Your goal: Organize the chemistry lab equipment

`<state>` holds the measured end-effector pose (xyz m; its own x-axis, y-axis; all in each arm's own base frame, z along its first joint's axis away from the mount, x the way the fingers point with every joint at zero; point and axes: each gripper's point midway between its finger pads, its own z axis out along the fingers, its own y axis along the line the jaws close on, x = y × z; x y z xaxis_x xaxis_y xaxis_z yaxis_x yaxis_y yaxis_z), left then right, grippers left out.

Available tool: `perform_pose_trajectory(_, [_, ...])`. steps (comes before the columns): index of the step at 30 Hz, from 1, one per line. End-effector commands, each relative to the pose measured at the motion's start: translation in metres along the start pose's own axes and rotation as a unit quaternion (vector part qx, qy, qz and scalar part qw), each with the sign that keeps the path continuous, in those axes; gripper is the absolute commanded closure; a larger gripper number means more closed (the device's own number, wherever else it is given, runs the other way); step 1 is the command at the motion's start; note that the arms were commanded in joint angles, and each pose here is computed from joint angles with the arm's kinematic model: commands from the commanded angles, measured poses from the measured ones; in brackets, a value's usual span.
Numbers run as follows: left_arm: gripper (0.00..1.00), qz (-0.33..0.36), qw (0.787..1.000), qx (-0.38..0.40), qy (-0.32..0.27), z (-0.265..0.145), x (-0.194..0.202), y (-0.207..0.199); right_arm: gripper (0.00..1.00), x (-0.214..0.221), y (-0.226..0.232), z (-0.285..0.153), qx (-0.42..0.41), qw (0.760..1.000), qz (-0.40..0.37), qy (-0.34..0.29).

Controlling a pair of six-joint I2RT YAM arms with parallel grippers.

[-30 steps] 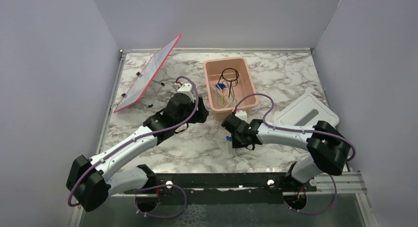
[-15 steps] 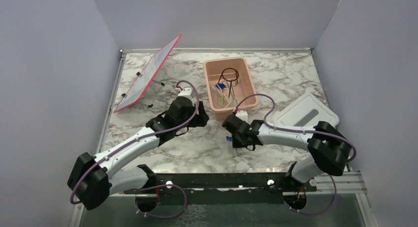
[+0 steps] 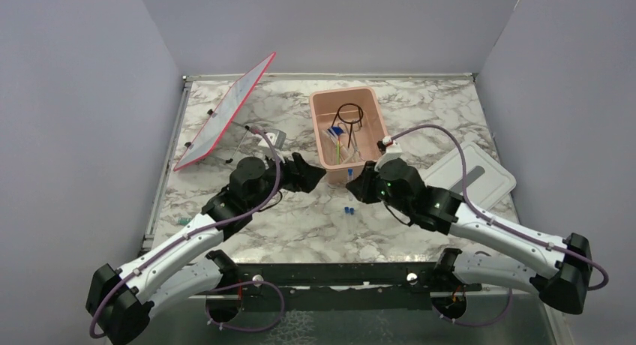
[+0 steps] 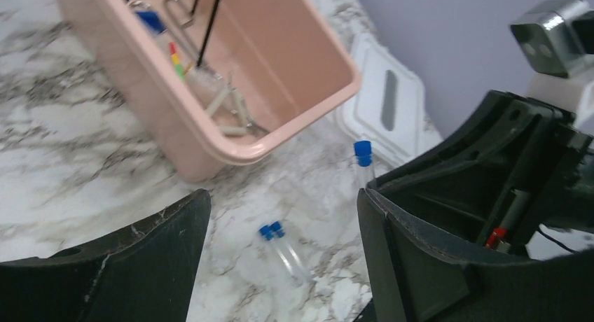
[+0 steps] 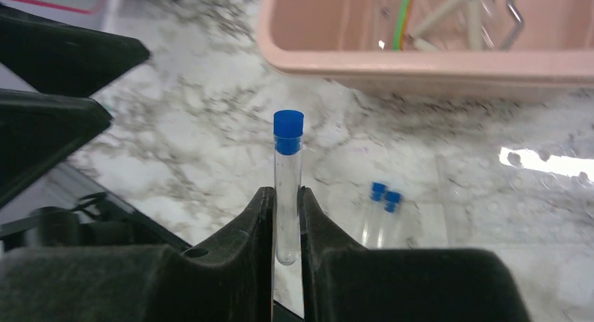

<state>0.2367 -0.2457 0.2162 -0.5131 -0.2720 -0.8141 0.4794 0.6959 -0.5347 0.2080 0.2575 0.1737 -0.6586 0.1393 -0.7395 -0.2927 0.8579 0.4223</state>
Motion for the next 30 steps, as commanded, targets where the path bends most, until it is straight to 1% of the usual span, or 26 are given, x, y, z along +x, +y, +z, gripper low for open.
perform_pose_trajectory(1, [0.21, -0.004, 0.985, 0.164, -0.058, -0.019, -0.04, -0.072, 0.85, -0.06, 0.06, -0.032, -0.142, 0.985, 0.011, -0.101])
perform_pose_trajectory(3, [0.21, -0.028, 0.975, 0.213, -0.048, -0.025, -0.039, -0.09, 0.84, -0.082, 0.079, -0.048, -0.191, 0.971, 0.029, -0.14])
perform_pose_trajectory(7, [0.21, -0.037, 0.97, 0.241, -0.024, -0.022, -0.036, -0.103, 0.84, -0.108, 0.095, -0.065, -0.227, 0.954, 0.068, -0.182])
perform_pose_trajectory(10, [0.23, -0.027, 0.962, 0.271, -0.008, -0.023, -0.028, -0.11, 0.83, -0.113, 0.101, -0.067, -0.241, 0.947, 0.099, -0.186])
perform_pose_trajectory(14, [0.3, -0.022, 0.954, 0.3, -0.007, -0.027, -0.026, -0.118, 0.83, -0.109, 0.105, -0.064, -0.253, 0.944, 0.119, -0.174])
perform_pose_trajectory(20, [0.5, -0.022, 0.958, 0.286, -0.011, -0.02, -0.025, -0.112, 0.82, -0.101, 0.105, -0.064, -0.261, 0.943, 0.125, -0.163])
perform_pose_trajectory(26, [0.63, -0.012, 0.958, 0.285, -0.011, -0.016, -0.025, -0.112, 0.82, -0.093, 0.1, -0.059, -0.251, 0.948, 0.125, -0.152])
perform_pose_trajectory(30, [0.83, 0.003, 0.959, 0.282, -0.019, -0.015, -0.026, -0.11, 0.81, -0.09, 0.098, -0.057, -0.248, 0.95, 0.122, -0.148])
